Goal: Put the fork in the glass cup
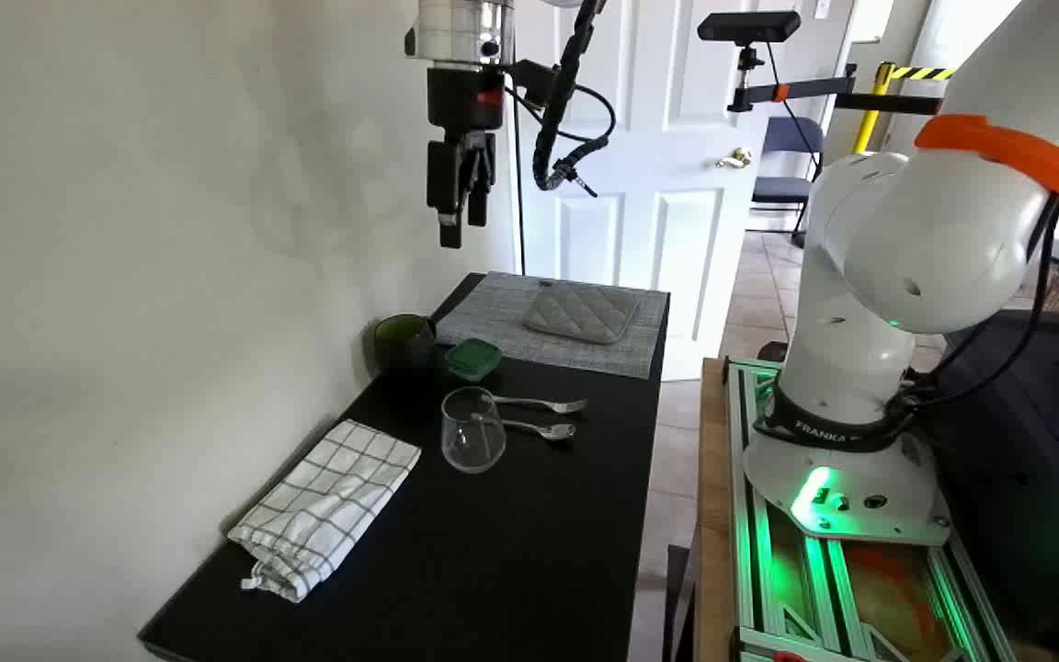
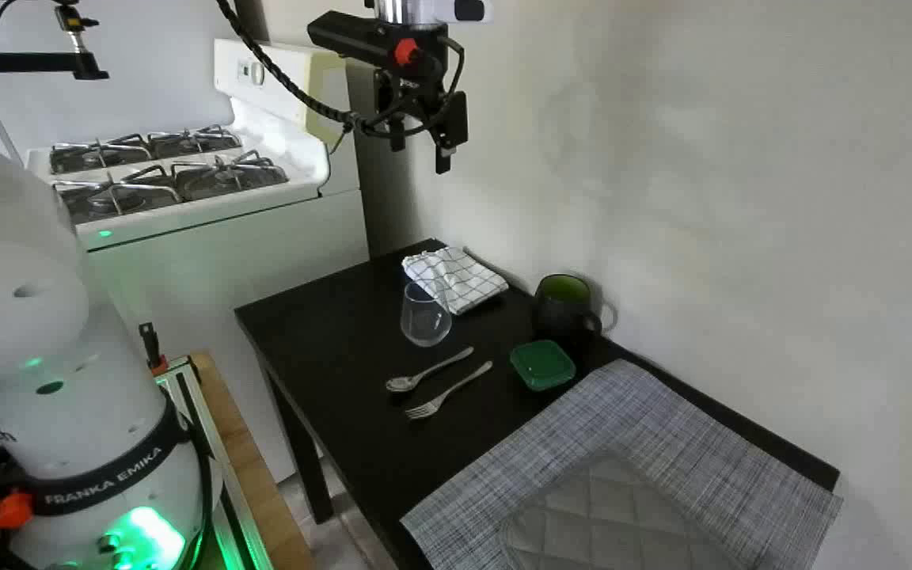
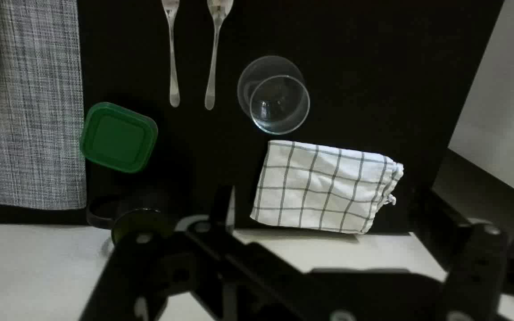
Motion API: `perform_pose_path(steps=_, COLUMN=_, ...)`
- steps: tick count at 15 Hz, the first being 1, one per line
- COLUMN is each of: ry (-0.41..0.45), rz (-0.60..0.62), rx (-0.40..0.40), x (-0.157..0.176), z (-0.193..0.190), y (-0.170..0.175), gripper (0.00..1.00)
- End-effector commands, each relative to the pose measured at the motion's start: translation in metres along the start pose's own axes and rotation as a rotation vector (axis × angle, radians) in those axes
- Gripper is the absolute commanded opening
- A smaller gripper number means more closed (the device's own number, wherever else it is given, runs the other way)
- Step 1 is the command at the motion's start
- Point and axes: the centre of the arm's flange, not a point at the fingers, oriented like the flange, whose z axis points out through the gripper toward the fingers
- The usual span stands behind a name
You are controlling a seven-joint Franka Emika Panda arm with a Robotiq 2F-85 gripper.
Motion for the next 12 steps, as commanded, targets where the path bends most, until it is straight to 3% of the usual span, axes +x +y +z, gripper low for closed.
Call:
perform_pose_path(steps=1, ry=0.0, rz=0.0, rx=0.0, x=0.0, z=0.0, y=0.0, gripper=1.0)
perform_pose_path(steps=9, ry=0.0, rz=0.0, rx=0.0, x=0.0, z=0.0, y=0.0, gripper=1.0)
perform_pose_path(steps=12, ry=-0.075, rz=0.132, rx=-0.074, x=0.01, z=0.04, y=0.016, gripper=1.0)
